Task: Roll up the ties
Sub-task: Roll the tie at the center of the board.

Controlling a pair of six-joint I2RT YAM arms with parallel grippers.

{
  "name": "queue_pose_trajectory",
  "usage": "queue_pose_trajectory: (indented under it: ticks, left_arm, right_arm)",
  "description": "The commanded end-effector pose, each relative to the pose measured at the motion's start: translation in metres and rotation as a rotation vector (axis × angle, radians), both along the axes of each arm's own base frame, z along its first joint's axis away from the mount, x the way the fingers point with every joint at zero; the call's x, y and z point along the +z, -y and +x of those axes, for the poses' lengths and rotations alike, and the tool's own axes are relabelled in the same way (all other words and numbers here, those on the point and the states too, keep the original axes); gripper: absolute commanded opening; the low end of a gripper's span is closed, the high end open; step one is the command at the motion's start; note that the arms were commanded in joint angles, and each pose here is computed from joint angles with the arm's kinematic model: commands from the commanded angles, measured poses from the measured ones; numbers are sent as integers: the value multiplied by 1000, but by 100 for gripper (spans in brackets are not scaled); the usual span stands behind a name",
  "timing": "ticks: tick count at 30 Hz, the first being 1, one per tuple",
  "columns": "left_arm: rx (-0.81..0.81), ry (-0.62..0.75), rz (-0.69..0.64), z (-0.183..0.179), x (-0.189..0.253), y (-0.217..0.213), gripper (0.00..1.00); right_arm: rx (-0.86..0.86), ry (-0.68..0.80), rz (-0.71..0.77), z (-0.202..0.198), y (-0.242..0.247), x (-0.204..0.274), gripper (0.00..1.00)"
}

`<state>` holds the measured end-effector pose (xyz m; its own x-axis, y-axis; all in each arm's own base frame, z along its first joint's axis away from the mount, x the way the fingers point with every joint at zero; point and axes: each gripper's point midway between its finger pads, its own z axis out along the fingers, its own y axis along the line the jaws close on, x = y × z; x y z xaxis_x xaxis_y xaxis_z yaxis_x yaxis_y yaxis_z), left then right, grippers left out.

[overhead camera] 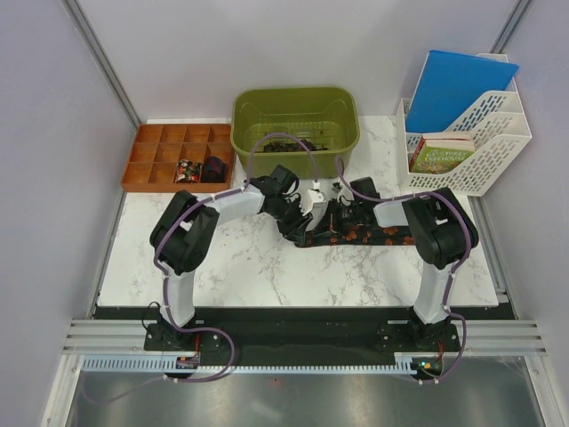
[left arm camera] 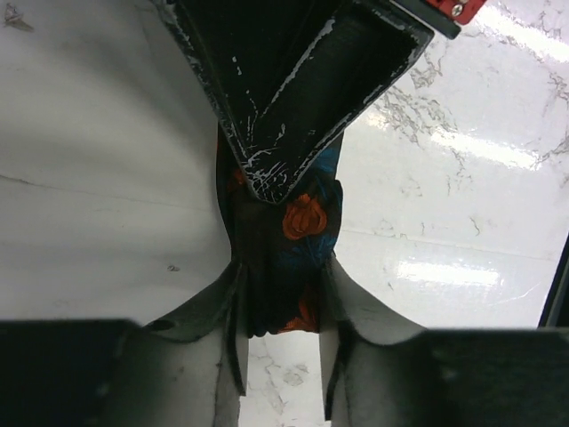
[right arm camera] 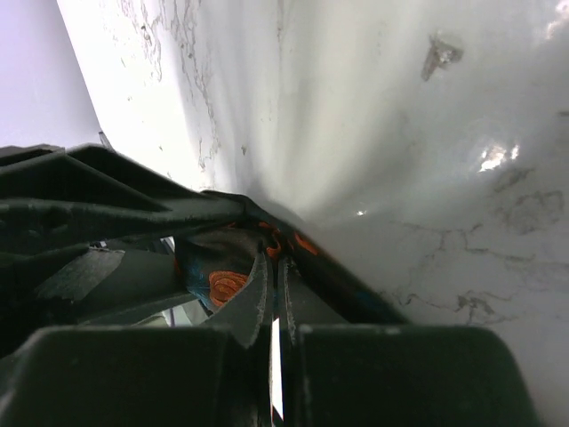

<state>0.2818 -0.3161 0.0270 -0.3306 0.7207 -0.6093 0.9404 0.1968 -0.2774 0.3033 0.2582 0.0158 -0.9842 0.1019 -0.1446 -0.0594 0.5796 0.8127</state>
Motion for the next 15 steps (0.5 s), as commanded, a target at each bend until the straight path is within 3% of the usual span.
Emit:
queue_pose_trajectory:
  ticks: [1, 6, 10, 15]
  left_arm:
    - [-23, 112, 72, 7, -1, 3, 25]
    - [-80, 216, 152, 10, -4, -16, 16]
    - [-145, 269, 200, 9, -8, -30, 13]
    - [-220, 285, 232, 8, -10, -35, 13]
  right_arm:
    - [-65, 1, -97, 6, 10, -23, 9]
    - [-25, -38, -29, 7, 8, 6, 27]
    - [36, -77, 56, -3, 4, 29, 51]
    - [27, -117, 111, -9, -2, 36, 62]
